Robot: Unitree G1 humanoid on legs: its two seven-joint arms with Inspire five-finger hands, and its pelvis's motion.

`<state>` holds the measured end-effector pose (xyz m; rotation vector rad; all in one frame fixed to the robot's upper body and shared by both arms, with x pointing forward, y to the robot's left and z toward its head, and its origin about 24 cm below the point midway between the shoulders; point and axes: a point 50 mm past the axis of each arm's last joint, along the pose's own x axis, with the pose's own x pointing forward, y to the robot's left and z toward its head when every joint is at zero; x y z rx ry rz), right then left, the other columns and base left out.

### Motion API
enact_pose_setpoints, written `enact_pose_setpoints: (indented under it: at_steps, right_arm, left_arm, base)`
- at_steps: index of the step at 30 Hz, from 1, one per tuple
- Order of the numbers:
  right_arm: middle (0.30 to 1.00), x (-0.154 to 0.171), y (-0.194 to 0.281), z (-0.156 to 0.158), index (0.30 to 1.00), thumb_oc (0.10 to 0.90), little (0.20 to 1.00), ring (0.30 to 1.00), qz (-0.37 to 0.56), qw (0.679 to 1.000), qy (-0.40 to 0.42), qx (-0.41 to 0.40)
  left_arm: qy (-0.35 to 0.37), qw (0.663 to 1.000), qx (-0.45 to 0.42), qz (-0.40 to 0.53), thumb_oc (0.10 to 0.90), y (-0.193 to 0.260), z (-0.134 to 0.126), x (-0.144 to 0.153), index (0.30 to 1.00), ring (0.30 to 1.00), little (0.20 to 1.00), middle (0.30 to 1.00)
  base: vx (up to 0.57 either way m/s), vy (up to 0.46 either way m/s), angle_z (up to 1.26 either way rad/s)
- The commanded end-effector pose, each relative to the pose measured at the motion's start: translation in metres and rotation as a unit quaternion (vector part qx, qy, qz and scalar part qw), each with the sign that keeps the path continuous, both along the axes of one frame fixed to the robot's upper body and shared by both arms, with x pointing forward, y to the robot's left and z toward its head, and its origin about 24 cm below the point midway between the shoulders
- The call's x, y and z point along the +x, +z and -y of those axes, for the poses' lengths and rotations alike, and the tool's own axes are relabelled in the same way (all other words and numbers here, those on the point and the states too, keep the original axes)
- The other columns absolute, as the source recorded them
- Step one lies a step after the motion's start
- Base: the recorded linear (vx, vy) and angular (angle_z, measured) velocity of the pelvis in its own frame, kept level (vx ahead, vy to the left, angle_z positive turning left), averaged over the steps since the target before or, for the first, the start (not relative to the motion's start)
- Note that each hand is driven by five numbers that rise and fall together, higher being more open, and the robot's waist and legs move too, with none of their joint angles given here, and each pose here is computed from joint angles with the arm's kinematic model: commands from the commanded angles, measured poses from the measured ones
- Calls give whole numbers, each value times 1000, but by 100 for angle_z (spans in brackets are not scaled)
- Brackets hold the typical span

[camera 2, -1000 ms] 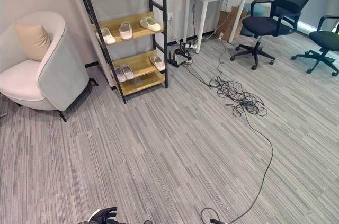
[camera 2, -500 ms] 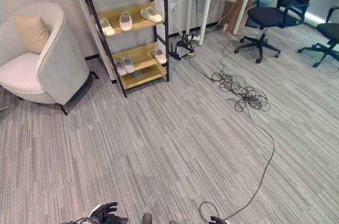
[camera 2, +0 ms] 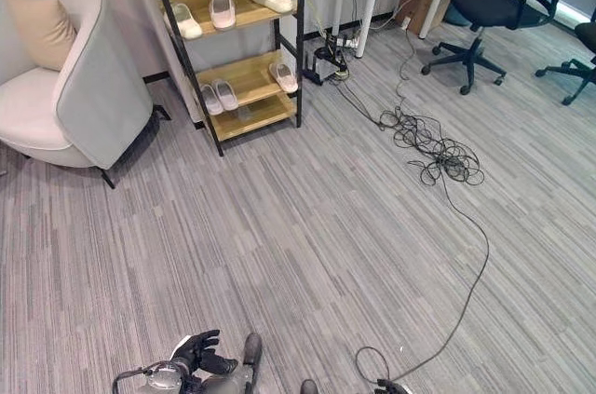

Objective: Arrange the slippers neatly on the shoe rack.

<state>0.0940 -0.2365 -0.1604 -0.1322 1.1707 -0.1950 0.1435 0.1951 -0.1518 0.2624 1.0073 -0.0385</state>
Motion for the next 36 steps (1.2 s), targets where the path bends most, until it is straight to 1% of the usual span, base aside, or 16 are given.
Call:
enact_pose_setpoints:
  at_steps: [1,4,9,14,17,20,24,27,30,36]
  right_arm:
    - [900,-9,1,7,900,800,900,900,1,1000,3,-8]
    - [900,-7,1,5,900,800,900,900,4,1000,13,-2]
    - [900,21,7,-1,900,800,900,900,44,998,35,4]
    - [900,34,11,-6,900,800,900,900,69,997,46,8]
    - [900,40,13,-7,900,800,900,900,78,995,55,8]
    - [900,36,12,-8,900,800,900,900,74,996,54,12]
    - [900,18,7,-4,900,800,900,900,51,998,40,12]
    - [900,7,5,0,900,800,900,900,38,999,27,9]
    - [900,11,6,2,900,800,900,900,43,999,20,4]
    - [900,15,8,6,900,800,900,900,49,999,10,3]
  left_arm:
    - [2,1000,1,-21,800,-6,0,-19,900,900,900,900]
    - [4,1000,1,-26,800,-8,0,-24,900,900,900,900]
    - [2,1000,3,-4,800,-3,0,-9,900,900,900,900]
    - [-4,1000,5,9,800,1,-1,0,900,900,900,900]
    - [-10,1000,8,5,800,-1,0,-3,900,900,900,900]
    - [-19,1000,12,2,800,-1,1,-2,900,900,900,900]
    - [-32,999,9,-13,800,-5,7,-11,900,900,900,900]
    - [-32,999,3,-13,800,-5,9,-12,900,900,900,900]
    - [-29,1000,4,3,800,-1,8,-2,900,900,900,900]
    - [-36,999,3,12,800,1,10,4,900,900,900,900]
  base:
    - [302,98,-24]
    - [229,86,-16]
    - [232,86,-31]
    - [355,1,11]
    - [500,-150,9]
    - [414,-164,36]
    - [288,-192,92]
    - [250,-191,68]
    - [204,-201,5]
    - [316,-122,15]
